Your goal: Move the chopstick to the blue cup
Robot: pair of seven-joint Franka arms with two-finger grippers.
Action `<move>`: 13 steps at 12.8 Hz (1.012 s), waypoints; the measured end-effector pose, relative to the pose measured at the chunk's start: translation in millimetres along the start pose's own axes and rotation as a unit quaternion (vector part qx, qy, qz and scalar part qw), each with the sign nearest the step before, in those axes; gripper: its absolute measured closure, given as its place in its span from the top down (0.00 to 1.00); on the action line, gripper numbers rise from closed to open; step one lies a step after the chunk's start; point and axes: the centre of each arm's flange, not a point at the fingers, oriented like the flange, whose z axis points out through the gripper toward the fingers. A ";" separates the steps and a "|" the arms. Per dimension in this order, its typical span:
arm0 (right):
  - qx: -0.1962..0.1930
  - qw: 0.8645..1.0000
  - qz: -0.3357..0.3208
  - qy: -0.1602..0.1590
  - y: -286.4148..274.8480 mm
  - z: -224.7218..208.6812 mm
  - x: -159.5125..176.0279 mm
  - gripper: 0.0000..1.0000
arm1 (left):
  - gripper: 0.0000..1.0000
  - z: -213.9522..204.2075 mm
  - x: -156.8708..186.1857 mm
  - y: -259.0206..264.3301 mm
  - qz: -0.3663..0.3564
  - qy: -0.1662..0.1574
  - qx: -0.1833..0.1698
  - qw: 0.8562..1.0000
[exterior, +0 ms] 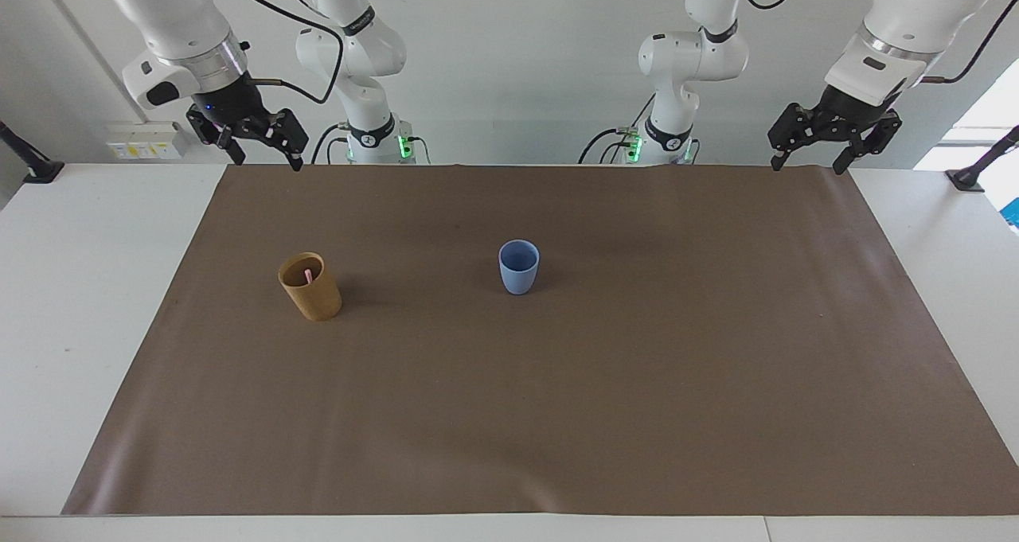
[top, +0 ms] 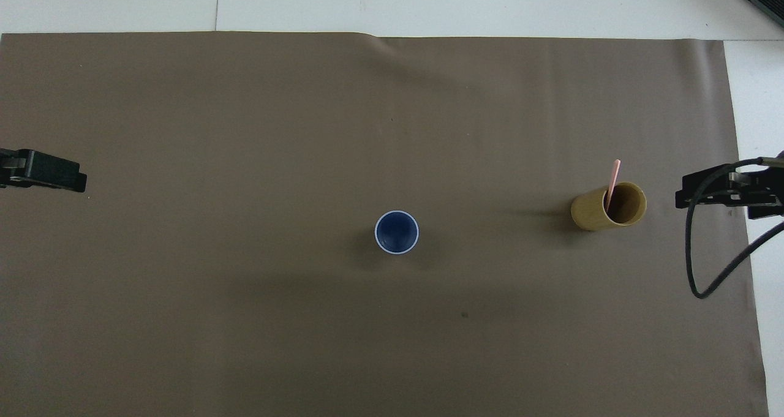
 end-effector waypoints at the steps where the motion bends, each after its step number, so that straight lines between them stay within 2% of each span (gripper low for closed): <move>1: 0.000 1.000 0.001 0.000 0.8 -0.1 0.2 1.00 | 1.00 0.0 0.0 0.0 0.000 0.000 0.000 1.000; 4: 0.004 1.000 -0.013 0.028 0.6 -0.2 7.7 1.00 | 1.00 0.0 0.0 -0.3 0.000 0.000 0.000 1.000; 7: 0.023 0.990 -0.121 0.075 0.7 25.0 29.5 1.00 | 1.00 0.0 -0.1 -0.6 -0.001 0.000 0.000 1.000; 10: 0.053 0.968 -0.213 0.120 -3.8 72.3 49.9 1.00 | 1.00 0.0 -0.1 -0.7 -0.001 0.000 0.000 1.000; 13: 0.064 0.935 -0.315 0.149 -5.5 117.1 53.3 1.00 | 1.00 0.0 -0.1 -0.6 -0.001 0.000 0.000 1.000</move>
